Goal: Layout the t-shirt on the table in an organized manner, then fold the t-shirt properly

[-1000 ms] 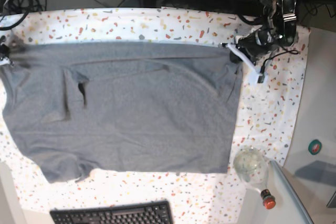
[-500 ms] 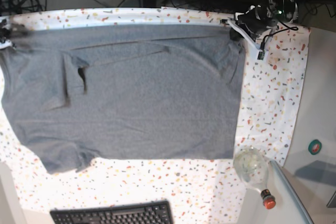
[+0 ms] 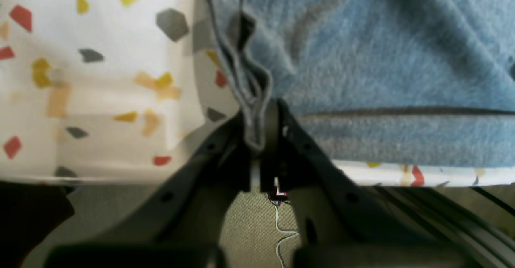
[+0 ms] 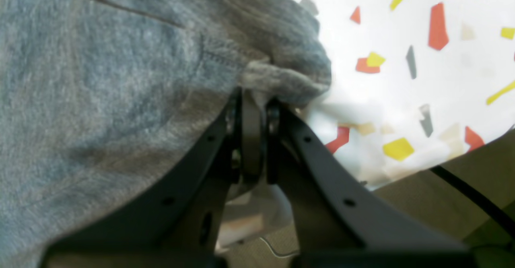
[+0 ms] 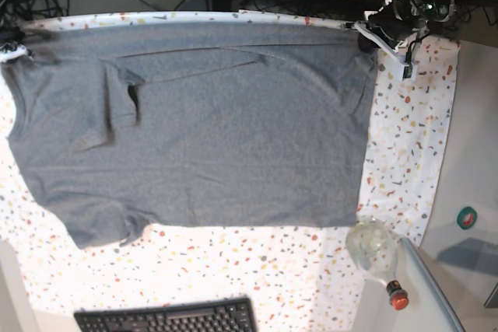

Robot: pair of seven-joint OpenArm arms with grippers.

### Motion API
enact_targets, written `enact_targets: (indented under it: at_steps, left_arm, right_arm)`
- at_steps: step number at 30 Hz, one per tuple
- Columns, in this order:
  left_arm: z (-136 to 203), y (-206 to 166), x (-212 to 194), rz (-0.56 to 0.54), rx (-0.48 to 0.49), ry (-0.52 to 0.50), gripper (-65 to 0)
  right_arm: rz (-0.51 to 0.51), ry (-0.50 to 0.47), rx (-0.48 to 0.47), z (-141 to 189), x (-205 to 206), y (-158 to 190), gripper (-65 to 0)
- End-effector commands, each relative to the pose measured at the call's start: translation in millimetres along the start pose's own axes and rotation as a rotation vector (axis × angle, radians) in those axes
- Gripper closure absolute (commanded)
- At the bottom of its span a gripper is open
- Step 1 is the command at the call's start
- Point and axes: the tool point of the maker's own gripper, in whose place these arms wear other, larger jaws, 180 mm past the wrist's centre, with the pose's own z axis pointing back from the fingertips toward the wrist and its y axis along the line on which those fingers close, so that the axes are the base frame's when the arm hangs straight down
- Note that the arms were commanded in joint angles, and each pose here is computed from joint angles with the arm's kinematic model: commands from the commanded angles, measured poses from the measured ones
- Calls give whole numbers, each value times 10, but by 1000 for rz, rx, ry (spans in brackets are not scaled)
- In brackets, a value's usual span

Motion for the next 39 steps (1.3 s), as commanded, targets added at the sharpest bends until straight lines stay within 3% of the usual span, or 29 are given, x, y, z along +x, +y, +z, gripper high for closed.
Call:
enact_targets:
  at_steps: [1,12,13,17,23,29,34,39]
  left_arm:
    - [39,75,61,-6,23,-22,0]
    - [47,67,-44,8,23,-1,0]
    - [51,74,-58,9,25,2,-13]
    - [76,146,-69,36,43,-5,-216]
    - [227,446,68,206,83,-100,-244]
    - [422,686,204,314,94,-190,-245]
    - [549,550,561,202,64,-254,-245]
    - [433,21,877,4,-65,-250,-245]
  right_arm:
    - [18,-28,-20,41,125,-88,0]
    - [-17,-24,-24,55,35,-83,0]
    - [-38,-43,-39,94,65,-143,0]
    - [-89,-79,-59,184,93,-203,0]
    - [-88,-37,-56,184,33,-188,0]
    - [-83,-66,-58,222,131,-192,-173]
    - [-24,-173,-52,460,445,-68,-248]
    - [-2,-262,-34,682,618,137,-251]
